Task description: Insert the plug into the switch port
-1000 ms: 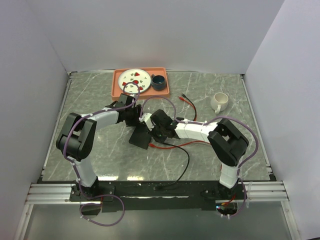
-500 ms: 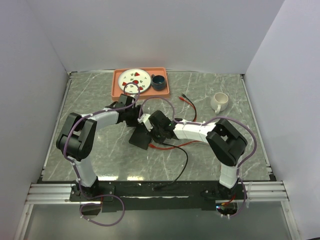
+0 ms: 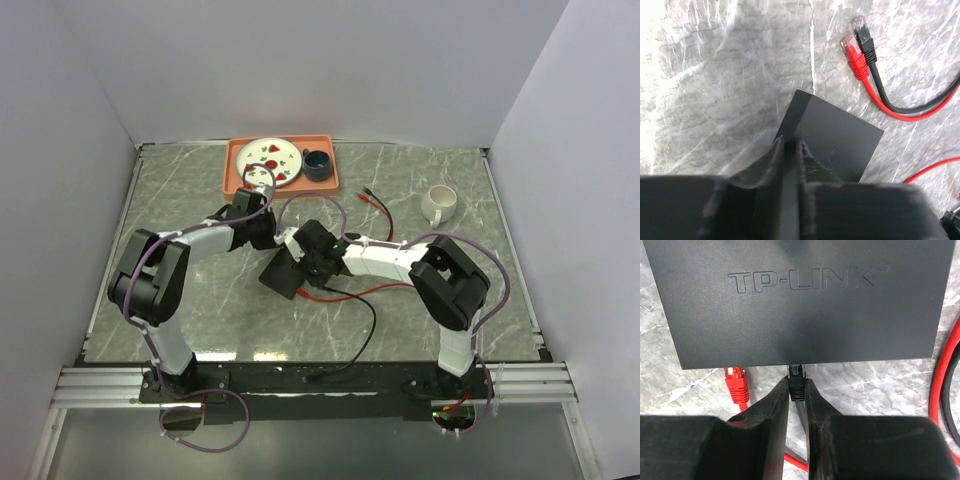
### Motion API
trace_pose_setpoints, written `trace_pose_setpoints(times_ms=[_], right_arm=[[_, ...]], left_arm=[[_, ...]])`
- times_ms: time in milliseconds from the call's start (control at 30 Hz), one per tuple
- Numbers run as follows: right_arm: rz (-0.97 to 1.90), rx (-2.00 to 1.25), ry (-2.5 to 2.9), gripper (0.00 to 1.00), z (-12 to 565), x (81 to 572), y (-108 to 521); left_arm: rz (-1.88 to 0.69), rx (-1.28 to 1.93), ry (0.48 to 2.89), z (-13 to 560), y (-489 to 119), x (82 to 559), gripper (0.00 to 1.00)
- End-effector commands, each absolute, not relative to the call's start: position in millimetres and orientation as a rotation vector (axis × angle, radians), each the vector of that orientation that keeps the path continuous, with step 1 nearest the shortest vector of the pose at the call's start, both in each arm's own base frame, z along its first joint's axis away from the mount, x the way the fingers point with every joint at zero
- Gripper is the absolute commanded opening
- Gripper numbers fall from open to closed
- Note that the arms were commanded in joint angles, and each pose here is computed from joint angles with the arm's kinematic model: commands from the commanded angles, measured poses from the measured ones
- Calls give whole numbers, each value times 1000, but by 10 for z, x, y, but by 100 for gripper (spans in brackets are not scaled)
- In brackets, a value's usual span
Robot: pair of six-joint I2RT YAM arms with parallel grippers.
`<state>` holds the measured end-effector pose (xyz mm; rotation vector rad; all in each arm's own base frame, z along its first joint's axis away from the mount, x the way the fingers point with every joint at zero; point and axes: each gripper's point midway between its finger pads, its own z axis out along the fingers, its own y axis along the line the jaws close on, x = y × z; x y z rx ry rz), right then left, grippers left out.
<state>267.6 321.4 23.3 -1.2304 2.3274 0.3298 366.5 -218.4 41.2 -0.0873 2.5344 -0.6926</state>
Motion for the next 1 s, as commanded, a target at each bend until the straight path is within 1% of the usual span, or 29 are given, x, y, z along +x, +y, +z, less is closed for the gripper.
trace_pose_setpoints(times_ms=[0, 133, 167, 200, 233, 300, 333, 367, 467, 633, 733, 833, 967], right_arm=[[399, -1114, 2195, 0, 564, 2974, 3620], [361, -1090, 2210, 0, 575, 3036, 3594], [360, -1094, 2213, 0, 575, 3029, 3596], [361, -1087, 2215, 0, 580, 3044, 3594], [355, -1087, 2217, 0, 578, 3044, 3592], [354, -1091, 2219, 0, 581, 3040, 3590], [353, -1092, 2223, 0, 567, 3026, 3574], [351, -1091, 2227, 0, 557, 3023, 3559], [324, -1091, 2243, 0, 509, 3024, 3480], [328, -1059, 2256, 0, 555, 3094, 3380], [332, -1064, 2257, 0, 595, 3107, 3398], [352, -1078, 2255, 0, 623, 3103, 3438], [364, -1082, 2264, 0, 652, 3105, 3471]], left_arm=[[-758, -65, 2750, 52, -2317, 2991, 1], [-749, -72, 2791, -79, -2288, 2839, 1], [-741, -71, 2796, -108, -2277, 2822, 3], [-730, -74, 2798, -128, -2266, 2815, 14], [-712, -78, 2808, -162, -2237, 2790, 23], [-647, -86, 2811, -194, -2164, 2797, 48], [-625, -84, 2805, -175, -2141, 2817, 49], [-598, -84, 2803, -171, -2111, 2829, 50], [-627, -60, 2794, -107, -2123, 2789, 41], [-692, -66, 2823, -169, -2097, 2523, 38], [-751, -76, 2848, -219, -2114, 2350, 34], [-784, -70, 2858, -247, -2156, 2251, 33], [-813, -76, 2848, -239, -2219, 2261, 30]])
